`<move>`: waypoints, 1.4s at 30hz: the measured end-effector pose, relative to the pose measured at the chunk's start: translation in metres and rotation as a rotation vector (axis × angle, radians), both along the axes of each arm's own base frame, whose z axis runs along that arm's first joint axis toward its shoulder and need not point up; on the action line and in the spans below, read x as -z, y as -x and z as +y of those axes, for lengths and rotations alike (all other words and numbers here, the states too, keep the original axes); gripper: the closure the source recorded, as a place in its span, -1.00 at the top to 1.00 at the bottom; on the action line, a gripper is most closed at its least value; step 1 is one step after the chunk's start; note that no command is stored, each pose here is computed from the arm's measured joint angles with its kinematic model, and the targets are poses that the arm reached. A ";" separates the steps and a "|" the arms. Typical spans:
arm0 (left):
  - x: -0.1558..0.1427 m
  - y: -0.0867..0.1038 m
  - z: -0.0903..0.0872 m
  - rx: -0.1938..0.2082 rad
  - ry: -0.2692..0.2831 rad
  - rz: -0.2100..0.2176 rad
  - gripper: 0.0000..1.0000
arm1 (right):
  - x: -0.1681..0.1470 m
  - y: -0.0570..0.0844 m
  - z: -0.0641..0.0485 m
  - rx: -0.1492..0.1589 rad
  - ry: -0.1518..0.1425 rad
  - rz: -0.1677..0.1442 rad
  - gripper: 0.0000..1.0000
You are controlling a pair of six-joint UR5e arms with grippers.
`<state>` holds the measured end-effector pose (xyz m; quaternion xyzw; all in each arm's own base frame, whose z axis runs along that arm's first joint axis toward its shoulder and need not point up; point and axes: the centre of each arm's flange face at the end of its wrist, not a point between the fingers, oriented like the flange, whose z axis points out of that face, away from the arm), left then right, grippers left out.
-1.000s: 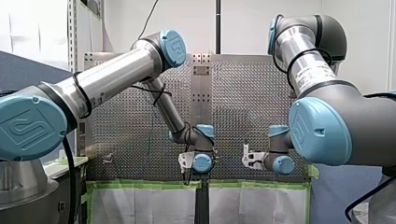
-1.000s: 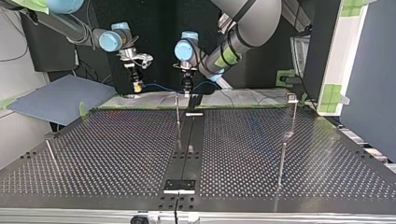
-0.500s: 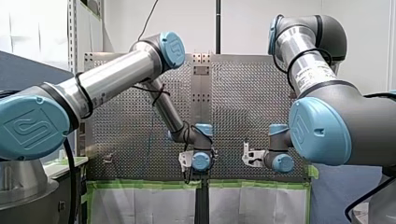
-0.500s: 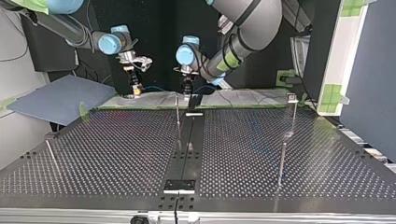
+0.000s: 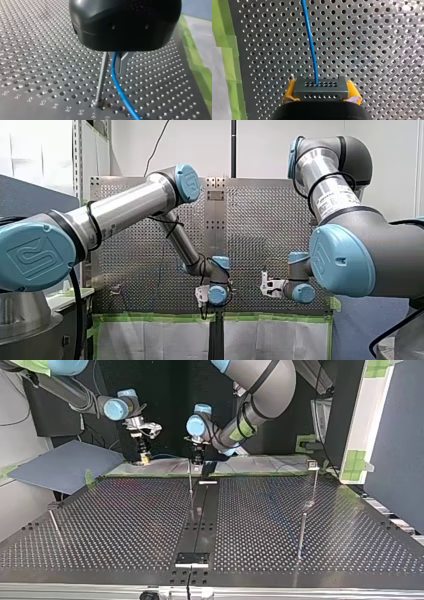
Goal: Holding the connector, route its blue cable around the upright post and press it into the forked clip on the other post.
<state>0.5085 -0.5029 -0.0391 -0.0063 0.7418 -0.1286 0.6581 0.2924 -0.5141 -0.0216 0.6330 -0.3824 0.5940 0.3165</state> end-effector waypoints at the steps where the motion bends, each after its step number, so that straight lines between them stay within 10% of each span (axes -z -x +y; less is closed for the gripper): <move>1: -0.002 -0.003 0.000 -0.002 0.003 -0.002 -0.99 | 0.000 0.000 -0.001 0.001 0.001 0.000 -1.00; 24: -0.004 -0.027 0.020 -0.023 0.034 0.004 -0.91 | -0.007 0.009 -0.020 0.023 0.028 -0.003 -1.00; 26: -0.004 -0.027 0.019 -0.011 0.033 0.006 -0.08 | -0.007 0.009 -0.020 0.023 0.028 -0.002 -1.00; 27: -0.004 -0.027 0.018 -0.005 0.032 0.007 -0.08 | -0.007 0.009 -0.020 0.023 0.027 -0.002 -1.00; 31: -0.003 -0.026 0.018 0.011 0.014 0.015 0.98 | -0.007 0.009 -0.020 0.023 0.025 0.000 -1.00; 42: 0.002 -0.018 0.025 0.003 -0.047 0.075 0.98 | -0.006 0.009 -0.019 0.021 0.019 0.003 -1.00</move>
